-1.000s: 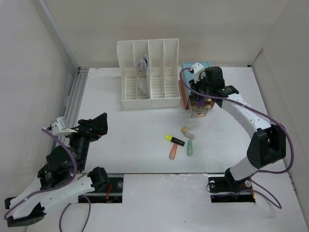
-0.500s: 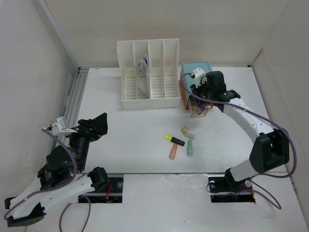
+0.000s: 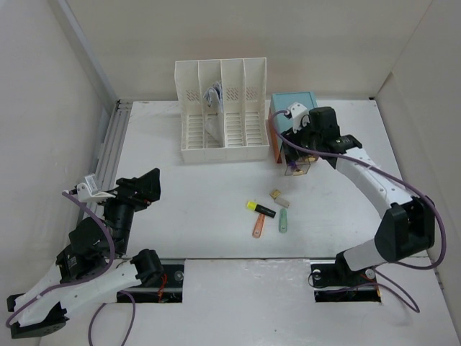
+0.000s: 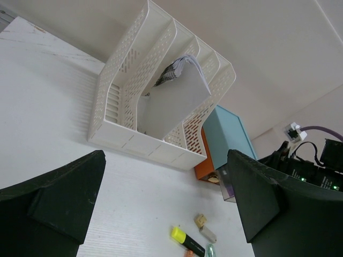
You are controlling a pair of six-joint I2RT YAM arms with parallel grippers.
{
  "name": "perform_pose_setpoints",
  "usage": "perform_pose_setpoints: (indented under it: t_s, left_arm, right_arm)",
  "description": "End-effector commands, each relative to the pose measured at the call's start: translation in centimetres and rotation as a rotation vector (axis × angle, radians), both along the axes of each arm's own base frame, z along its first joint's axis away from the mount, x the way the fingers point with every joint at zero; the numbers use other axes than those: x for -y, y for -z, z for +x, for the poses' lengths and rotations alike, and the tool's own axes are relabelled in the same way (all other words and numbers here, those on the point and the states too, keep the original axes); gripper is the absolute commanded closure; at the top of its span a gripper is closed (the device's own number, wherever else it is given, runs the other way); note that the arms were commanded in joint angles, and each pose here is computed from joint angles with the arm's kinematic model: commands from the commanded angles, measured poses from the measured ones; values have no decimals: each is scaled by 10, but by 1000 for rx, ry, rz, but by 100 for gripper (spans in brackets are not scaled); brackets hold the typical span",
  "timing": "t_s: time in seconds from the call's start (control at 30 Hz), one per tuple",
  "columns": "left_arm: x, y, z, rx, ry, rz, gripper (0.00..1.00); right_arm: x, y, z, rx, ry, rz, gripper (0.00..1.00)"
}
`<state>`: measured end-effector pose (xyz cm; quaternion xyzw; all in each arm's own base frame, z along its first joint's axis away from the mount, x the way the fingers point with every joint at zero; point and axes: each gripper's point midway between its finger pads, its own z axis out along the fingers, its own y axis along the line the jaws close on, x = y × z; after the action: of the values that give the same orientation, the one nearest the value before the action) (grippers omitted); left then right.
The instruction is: Organize the desk
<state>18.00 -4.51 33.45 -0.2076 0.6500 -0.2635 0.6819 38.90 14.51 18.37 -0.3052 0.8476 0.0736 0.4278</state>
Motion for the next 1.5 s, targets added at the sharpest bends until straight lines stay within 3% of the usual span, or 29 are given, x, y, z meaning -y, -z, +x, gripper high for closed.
perform_pose_setpoints:
  t_s: [0.0,0.07,0.17,0.2,0.3,0.47,0.53,0.67,0.97,1.23,1.33,1.47]
  left_arm:
    - [-1,-4,0,13,-7,-15,4]
    - [-1,-4,0,13,-7,-15,4]
    - [-1,-4,0,13,-7,-15,4]
    - [-1,-4,0,13,-7,-15,4]
    - [-1,-4,0,13,-7,-15,4]
    - [-5,-6,-1,21,-7,-32,4]
    - [-5,-6,-1,21,-7,-32,4]
    - [-8,-7,-2,24,-16,-40,4]
    - [-8,-7,-2,24,-17,-40,4]
    - [-8,-8,-3,30,-7,-48,4]
    - [-8,-8,-3,30,-7,-48,4]
    - [-8,-8,-3,30,-7,-48,4]
  right_arm:
    - [-8,-45,-6,92,-29,46,31]
    - [-11,-59,-12,126,-40,58,32]
    - [-27,-76,-25,182,-162,60,45]
    - [-42,-76,-41,168,-292,87,58]
    - [-64,-52,-85,93,-622,40,74]
    - [-116,29,-149,-147,-854,-61,74]
    - [-125,65,-157,-240,-794,-89,69]
    - [-136,104,-156,-277,-708,-174,56]
    - [-140,135,-146,-333,-615,-215,38]
    - [-138,149,-138,-343,-573,-249,37]
    - [-136,158,-138,-361,-566,-268,45]
    - [-135,161,-139,-369,-566,-273,83]
